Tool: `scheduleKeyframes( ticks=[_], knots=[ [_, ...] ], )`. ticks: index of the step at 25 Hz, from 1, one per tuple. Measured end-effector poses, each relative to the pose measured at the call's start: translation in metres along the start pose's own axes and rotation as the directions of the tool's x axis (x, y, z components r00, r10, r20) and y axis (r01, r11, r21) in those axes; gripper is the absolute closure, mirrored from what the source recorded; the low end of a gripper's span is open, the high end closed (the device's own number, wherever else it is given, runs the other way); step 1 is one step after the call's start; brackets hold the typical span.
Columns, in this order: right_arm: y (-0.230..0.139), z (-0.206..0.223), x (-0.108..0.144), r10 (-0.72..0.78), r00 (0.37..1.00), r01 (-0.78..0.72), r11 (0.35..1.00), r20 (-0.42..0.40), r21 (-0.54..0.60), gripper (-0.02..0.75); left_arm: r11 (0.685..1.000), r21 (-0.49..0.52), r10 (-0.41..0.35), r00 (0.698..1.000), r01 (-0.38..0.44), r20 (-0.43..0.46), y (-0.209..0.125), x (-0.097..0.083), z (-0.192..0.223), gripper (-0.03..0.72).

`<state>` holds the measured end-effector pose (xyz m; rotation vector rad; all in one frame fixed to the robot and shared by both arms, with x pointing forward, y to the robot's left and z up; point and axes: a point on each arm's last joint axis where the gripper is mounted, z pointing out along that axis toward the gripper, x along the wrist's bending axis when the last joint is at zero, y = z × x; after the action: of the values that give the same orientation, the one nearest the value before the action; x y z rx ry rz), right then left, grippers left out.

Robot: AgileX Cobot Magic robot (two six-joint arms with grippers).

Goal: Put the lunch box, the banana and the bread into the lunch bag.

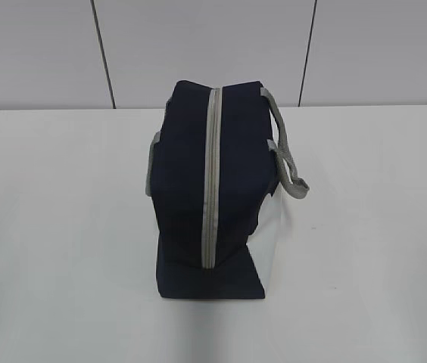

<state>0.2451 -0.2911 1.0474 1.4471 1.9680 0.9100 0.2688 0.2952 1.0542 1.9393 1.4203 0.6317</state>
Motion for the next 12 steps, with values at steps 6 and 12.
scheduleKeyframes(
  ticks=[6, 12],
  knots=[
    [0.0001, 0.0017, -0.0009, -0.003, 1.0, 0.003, 1.0, 0.009, -0.011, 0.193, 1.0, -0.009, 0.004, 1.0, -0.004, 0.001, 0.0004, 0.0, -0.0003, 0.183],
    [-0.0002, 0.0015, -0.001, -0.006, 1.0, 0.006, 1.0, 0.012, -0.013, 0.193, 1.0, -0.009, 0.004, 1.0, -0.004, 0.001, 0.0001, 0.0, -0.0006, 0.183]
  ],
)
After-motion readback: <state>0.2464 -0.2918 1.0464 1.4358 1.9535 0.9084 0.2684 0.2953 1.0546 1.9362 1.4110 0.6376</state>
